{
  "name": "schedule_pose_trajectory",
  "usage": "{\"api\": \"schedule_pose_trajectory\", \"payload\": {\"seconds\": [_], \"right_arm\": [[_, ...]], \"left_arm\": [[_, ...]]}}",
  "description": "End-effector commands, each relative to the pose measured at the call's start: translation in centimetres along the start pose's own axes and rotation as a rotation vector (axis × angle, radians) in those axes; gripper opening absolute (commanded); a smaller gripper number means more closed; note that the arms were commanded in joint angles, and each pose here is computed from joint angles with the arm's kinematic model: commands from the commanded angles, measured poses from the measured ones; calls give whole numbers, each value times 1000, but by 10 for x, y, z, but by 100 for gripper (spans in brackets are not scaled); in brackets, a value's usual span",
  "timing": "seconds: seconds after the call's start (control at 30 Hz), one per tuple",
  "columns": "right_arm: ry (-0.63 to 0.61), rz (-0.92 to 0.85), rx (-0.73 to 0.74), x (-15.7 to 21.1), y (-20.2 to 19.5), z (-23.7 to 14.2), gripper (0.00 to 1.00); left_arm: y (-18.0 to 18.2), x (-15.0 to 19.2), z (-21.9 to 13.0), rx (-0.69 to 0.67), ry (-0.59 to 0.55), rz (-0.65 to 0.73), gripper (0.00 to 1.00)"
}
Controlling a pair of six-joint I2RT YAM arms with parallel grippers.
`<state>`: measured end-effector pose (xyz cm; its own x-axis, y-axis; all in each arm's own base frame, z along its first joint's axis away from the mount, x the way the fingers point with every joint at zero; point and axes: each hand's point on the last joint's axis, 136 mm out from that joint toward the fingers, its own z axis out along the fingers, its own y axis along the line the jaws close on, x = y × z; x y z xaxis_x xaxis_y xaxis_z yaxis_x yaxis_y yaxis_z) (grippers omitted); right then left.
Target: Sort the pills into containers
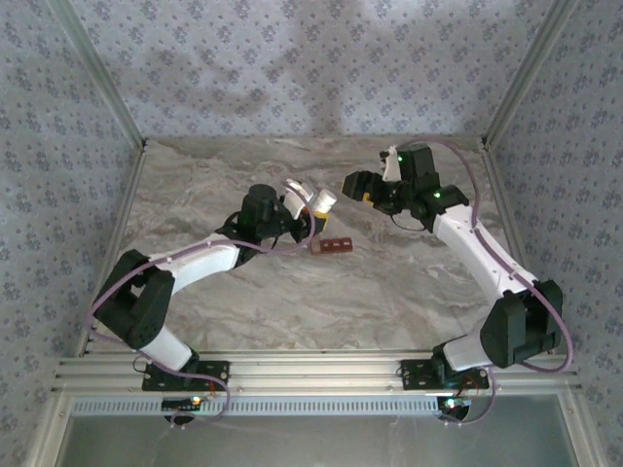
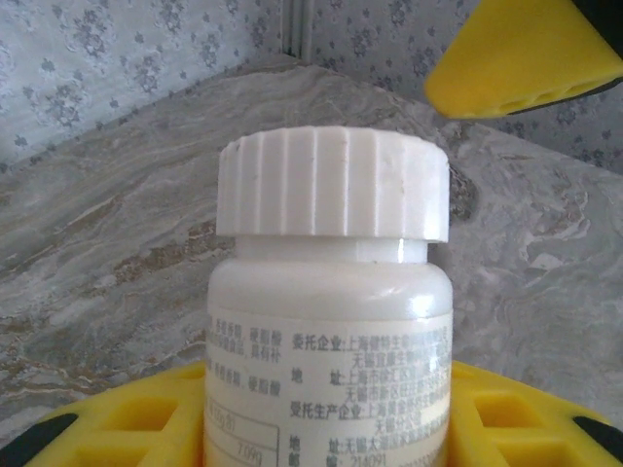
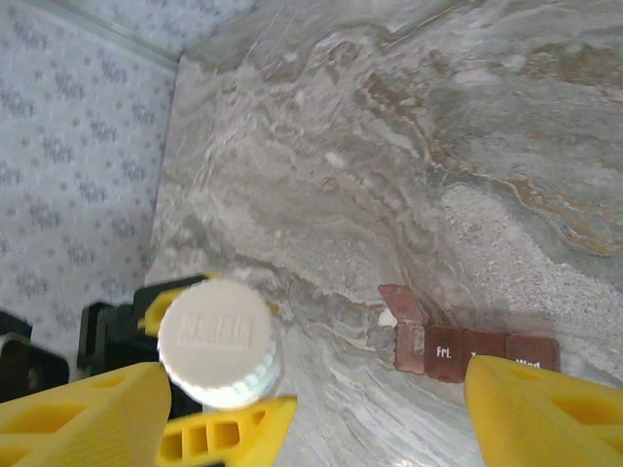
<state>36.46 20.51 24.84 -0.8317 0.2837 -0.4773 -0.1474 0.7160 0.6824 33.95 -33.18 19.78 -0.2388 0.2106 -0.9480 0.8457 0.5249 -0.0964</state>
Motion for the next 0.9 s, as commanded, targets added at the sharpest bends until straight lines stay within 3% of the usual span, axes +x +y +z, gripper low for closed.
{"api": "schedule_pose_trajectory", "payload": {"seconds": [0.0,0.53,0.87], "right_arm": [[-107,113,15,-17,-2,-3,81],[-46,96,-27,0,26,34,80],[-13,80,-37,10,29,45,68]], "left_arm": [[-11,-17,-2,49,-18,38,0],[-19,-18,2,80,9,62,0],[-20,-16,5,87,15,61,0]]}}
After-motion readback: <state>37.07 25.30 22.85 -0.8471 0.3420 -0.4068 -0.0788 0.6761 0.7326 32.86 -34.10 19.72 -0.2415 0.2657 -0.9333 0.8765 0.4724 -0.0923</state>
